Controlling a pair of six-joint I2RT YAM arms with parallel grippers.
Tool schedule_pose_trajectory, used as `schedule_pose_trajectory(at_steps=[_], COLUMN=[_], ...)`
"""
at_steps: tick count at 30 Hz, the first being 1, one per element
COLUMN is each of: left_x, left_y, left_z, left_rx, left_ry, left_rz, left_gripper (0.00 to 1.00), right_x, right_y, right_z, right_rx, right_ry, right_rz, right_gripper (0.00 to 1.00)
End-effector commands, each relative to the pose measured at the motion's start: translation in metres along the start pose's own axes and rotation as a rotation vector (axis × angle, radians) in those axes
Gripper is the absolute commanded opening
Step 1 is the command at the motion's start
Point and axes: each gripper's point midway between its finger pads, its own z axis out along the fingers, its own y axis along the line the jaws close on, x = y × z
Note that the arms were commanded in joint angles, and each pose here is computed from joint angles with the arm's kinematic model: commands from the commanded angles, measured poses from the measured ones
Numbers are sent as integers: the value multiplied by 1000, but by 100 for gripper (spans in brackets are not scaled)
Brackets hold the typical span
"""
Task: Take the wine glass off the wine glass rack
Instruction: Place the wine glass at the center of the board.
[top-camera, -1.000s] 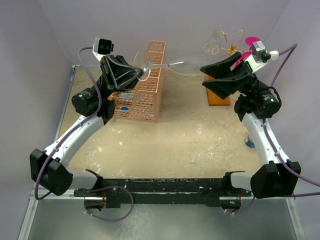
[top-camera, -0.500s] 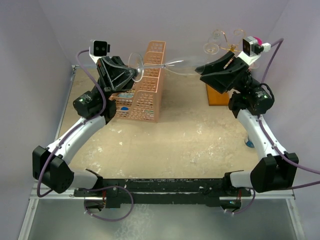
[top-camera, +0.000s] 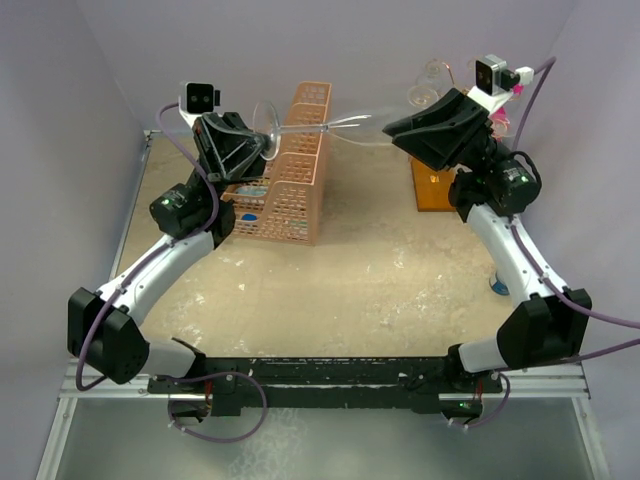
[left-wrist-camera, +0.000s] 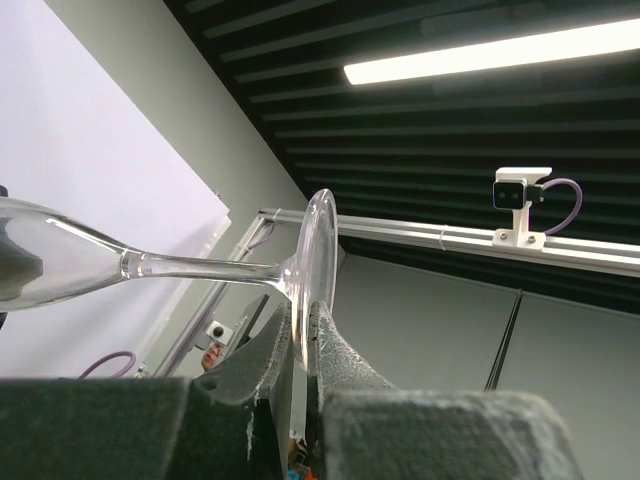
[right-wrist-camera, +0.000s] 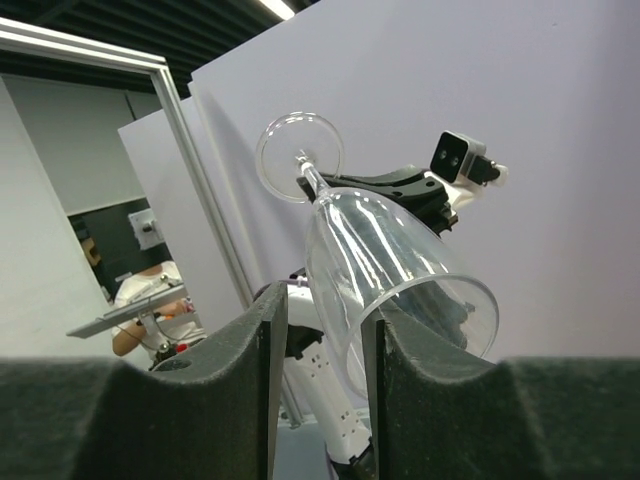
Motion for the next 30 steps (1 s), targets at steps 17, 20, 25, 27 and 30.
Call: schedule_pose_trajectory(at_steps=[17,20,25,27,30], left_x=[5,9,15,15,18], left_y=[-24,-16,-4,1,3], left_z=[-14,-11,-13,-17,-19], left_rx=[82,30,-71,-109,-141], left_ry=[-6,9,8,-5,-4], left_rz=[-195,-139,-60,-35,30], left_gripper=[59,60,63,64,73], right_x=[27,23,11,5,0], right_y=[87,87,85,81,77], right_z=[-11,-11,-14,-17,-28], right_rx=[-393,-376,-347,-322,-295], right_ry=[82,52,-3,-24,-42], right_rz=[-350,-357,-365,-361,-364], right_gripper=[0,0,0,0,0])
